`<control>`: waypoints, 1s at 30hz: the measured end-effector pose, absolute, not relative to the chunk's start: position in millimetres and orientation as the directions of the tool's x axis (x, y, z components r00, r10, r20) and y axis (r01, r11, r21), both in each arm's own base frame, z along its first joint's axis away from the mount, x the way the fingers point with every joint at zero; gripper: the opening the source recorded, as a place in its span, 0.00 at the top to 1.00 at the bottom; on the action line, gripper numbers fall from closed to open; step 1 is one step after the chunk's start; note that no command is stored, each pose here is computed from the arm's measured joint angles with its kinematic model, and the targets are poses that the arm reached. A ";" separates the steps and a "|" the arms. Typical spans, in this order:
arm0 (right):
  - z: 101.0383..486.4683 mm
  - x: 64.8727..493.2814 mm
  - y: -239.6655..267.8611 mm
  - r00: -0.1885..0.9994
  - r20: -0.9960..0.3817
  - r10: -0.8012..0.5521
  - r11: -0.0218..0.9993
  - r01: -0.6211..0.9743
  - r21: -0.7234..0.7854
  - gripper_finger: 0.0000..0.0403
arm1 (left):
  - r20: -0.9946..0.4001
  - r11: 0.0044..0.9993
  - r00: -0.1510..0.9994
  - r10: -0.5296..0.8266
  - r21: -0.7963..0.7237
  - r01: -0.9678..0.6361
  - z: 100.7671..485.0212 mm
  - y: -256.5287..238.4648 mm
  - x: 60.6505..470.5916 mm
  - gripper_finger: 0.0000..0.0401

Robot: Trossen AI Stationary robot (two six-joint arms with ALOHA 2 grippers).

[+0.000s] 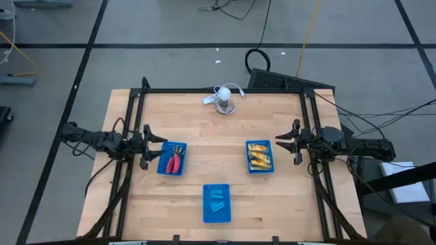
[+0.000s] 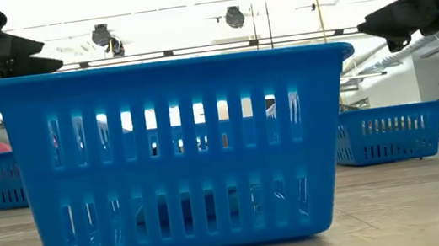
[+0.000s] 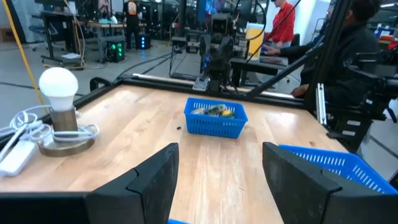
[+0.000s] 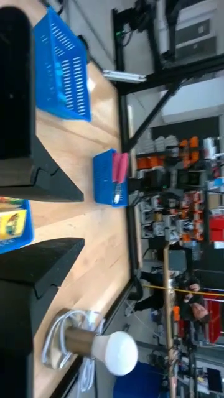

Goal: Pick & Place School Supplies
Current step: Return to Home Position

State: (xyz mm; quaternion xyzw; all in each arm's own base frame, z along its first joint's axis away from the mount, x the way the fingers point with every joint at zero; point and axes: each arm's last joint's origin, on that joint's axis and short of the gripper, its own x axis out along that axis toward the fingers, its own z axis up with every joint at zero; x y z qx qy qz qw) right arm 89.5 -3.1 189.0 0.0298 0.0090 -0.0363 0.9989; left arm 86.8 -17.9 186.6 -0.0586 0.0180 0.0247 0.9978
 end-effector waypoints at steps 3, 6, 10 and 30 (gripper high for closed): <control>180.6 93.0 -3.0 0.998 -0.001 -0.069 0.995 0.069 0.073 0.77 | -0.043 0.992 0.998 0.047 -0.117 -0.052 184.3 -18.1 87.4 0.41; 174.5 95.6 -3.0 0.997 0.025 -0.067 0.996 0.065 0.068 0.77 | -0.031 0.993 0.998 0.047 -0.107 -0.050 184.0 -18.3 87.9 0.41; 172.9 96.5 -2.9 0.997 0.042 -0.063 0.996 0.060 0.071 0.77 | -0.032 0.994 0.998 0.046 -0.101 -0.049 183.9 -18.3 88.0 0.41; 171.6 97.0 -3.0 0.997 0.031 -0.065 0.987 0.060 0.146 0.77 | -0.043 0.994 0.998 0.046 -0.094 -0.050 182.8 -18.3 87.9 0.42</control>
